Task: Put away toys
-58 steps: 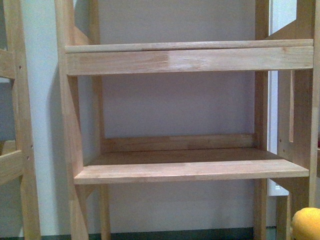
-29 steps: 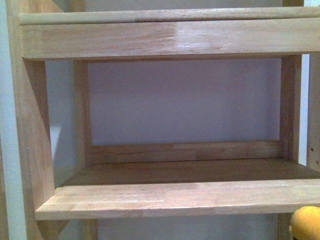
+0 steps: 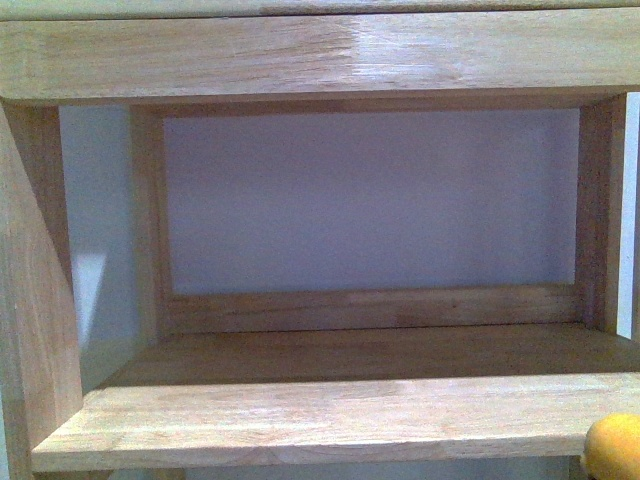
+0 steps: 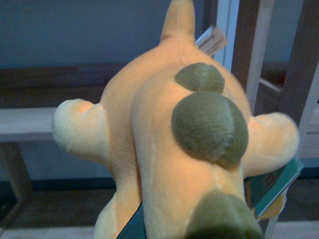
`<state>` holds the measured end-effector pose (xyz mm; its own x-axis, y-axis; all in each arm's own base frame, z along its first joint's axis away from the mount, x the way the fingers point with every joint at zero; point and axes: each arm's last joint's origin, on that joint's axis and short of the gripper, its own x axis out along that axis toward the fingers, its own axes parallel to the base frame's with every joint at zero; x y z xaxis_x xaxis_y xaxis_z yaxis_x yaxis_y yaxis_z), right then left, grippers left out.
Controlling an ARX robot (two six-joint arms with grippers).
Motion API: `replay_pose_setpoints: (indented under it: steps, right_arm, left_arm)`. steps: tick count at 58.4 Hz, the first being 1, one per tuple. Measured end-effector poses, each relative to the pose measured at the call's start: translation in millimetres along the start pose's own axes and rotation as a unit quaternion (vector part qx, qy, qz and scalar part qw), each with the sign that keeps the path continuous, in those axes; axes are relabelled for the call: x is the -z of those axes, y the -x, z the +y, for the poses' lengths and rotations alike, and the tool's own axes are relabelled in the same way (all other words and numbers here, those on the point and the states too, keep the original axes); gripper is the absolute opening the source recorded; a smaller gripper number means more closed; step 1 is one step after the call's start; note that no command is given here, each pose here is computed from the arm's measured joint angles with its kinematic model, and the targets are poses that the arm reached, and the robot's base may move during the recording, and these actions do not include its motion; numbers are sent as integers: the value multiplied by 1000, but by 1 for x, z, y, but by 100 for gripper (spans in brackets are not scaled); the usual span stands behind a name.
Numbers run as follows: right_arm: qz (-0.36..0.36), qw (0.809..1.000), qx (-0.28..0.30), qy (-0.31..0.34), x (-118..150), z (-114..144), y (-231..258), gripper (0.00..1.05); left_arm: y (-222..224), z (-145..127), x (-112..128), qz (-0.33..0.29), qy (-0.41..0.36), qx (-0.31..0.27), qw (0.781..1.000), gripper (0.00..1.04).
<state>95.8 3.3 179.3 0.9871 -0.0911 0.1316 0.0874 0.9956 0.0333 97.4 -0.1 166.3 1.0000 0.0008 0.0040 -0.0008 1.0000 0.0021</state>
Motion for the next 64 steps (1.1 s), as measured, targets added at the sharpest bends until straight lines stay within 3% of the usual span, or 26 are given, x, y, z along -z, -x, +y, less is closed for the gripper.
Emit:
replay_pose_setpoints:
  steps: [17,64]
  right_arm:
    - [5,1000,7,-1,-9,16,-4,8]
    - [-78,996,20,24,-136,47,-18,8]
  left_arm:
    - [0,0,0,0,0,0,1000,98]
    - [0,0,0,0,0,0,1000,98]
